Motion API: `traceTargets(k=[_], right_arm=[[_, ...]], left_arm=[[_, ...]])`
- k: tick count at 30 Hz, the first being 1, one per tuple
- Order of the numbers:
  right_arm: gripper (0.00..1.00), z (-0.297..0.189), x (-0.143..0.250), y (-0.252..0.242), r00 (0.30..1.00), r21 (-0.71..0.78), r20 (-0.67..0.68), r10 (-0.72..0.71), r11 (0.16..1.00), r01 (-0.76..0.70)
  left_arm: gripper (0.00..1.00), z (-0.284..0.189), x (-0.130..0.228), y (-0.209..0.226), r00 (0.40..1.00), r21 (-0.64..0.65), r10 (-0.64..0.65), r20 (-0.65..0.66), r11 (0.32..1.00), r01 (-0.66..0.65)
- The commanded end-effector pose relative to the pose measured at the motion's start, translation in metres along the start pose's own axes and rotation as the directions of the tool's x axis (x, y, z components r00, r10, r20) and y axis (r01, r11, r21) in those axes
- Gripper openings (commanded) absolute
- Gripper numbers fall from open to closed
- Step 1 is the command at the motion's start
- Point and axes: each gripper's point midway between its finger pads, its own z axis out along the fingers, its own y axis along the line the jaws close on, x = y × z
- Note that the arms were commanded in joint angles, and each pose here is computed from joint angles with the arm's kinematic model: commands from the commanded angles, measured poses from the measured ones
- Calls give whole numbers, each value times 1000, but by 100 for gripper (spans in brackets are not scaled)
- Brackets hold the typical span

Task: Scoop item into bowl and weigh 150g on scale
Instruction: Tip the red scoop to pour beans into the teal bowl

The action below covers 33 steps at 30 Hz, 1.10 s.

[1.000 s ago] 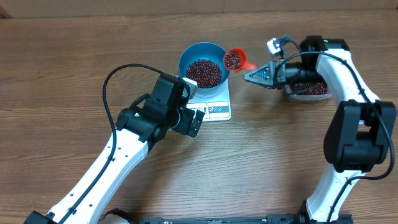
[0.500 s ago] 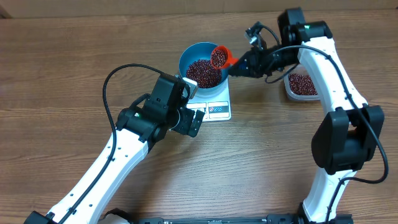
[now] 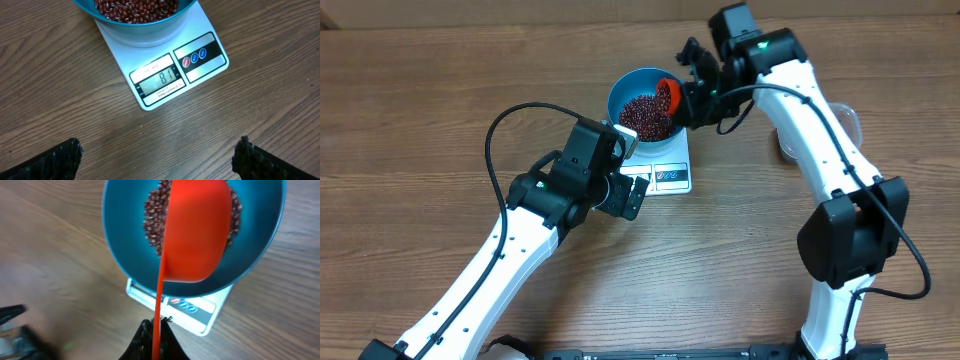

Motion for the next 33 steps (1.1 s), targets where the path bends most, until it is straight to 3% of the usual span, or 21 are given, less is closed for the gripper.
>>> traceTargets(k=[1, 16, 33], right_arm=[[4, -3, -12, -9, 999, 134, 43, -27, 991, 22], [4, 3, -15, -7, 990, 376, 41, -132, 920, 107], [4, -12, -26, 0, 963, 656, 60, -261, 738, 159]], left_arm=[[100, 1, 1, -2, 1000, 0, 29, -4, 1000, -29], [100, 1, 1, -2, 1000, 0, 29, -4, 1000, -29], [100, 1, 1, -2, 1000, 0, 29, -4, 1000, -29]])
